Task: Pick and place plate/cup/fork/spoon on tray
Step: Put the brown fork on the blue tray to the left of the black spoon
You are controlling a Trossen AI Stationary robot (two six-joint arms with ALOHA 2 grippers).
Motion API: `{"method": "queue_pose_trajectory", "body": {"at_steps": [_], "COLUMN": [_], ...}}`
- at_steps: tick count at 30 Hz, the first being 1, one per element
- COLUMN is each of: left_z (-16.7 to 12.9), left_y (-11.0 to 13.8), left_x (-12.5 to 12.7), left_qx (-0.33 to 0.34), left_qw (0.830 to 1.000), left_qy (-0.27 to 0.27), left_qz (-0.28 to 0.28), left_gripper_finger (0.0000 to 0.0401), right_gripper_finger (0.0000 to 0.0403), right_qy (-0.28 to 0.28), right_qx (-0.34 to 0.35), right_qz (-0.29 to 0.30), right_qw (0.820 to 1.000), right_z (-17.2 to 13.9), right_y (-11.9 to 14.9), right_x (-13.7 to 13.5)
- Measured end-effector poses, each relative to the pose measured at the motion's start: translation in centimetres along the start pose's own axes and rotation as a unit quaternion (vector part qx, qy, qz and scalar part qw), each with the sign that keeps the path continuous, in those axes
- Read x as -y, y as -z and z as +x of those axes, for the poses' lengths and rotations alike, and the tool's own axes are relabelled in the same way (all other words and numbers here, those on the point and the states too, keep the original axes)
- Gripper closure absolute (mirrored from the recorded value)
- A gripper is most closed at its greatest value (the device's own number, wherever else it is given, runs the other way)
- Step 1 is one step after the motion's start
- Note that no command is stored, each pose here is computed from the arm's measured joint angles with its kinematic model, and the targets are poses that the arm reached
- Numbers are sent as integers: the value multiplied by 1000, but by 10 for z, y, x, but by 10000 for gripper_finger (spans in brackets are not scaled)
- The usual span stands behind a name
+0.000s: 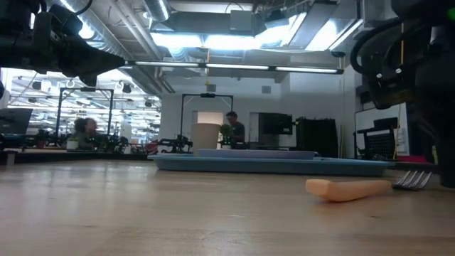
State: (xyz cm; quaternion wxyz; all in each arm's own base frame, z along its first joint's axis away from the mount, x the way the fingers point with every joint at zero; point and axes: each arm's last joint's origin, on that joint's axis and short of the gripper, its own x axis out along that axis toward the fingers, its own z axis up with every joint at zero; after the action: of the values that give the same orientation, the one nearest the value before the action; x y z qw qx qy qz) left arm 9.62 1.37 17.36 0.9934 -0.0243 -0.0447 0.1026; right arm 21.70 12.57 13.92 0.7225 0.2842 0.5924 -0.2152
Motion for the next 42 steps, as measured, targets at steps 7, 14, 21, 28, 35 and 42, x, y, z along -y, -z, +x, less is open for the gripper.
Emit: {"method": "queue_pose_trajectory", "body": {"at_steps": [7,14,21,28,35,42], "left_z": [0,0,0,0,0,0], "left_y": [0,0,0,0,0,0], "left_x": [0,0,0,0,0,0], "left_qx": [0,0,0,0,0,0], "left_qw": [1000,1000,1000,1000,1000,1000], "left_qy": [0,0,0,0,0,0], "left_qz": [0,0,0,0,0,0], "left_gripper_finger": [382,372,378,387,397,397], "right_gripper_finger": [338,338,338,338,338,338], "right_qy": [41,34,33,2,-113,-134], "right_qx": [47,106,154,253,212,160], "right_qz": [10,23,45,36,-74,-131], "right_qw": [998,994,987,967,968,969], "right_z": [1,2,-1,-23,-8,23], "right_y": [-14,-40,-50,-67,-71,-65], "right_x": [9,13,12,-13,-38,-59]}}
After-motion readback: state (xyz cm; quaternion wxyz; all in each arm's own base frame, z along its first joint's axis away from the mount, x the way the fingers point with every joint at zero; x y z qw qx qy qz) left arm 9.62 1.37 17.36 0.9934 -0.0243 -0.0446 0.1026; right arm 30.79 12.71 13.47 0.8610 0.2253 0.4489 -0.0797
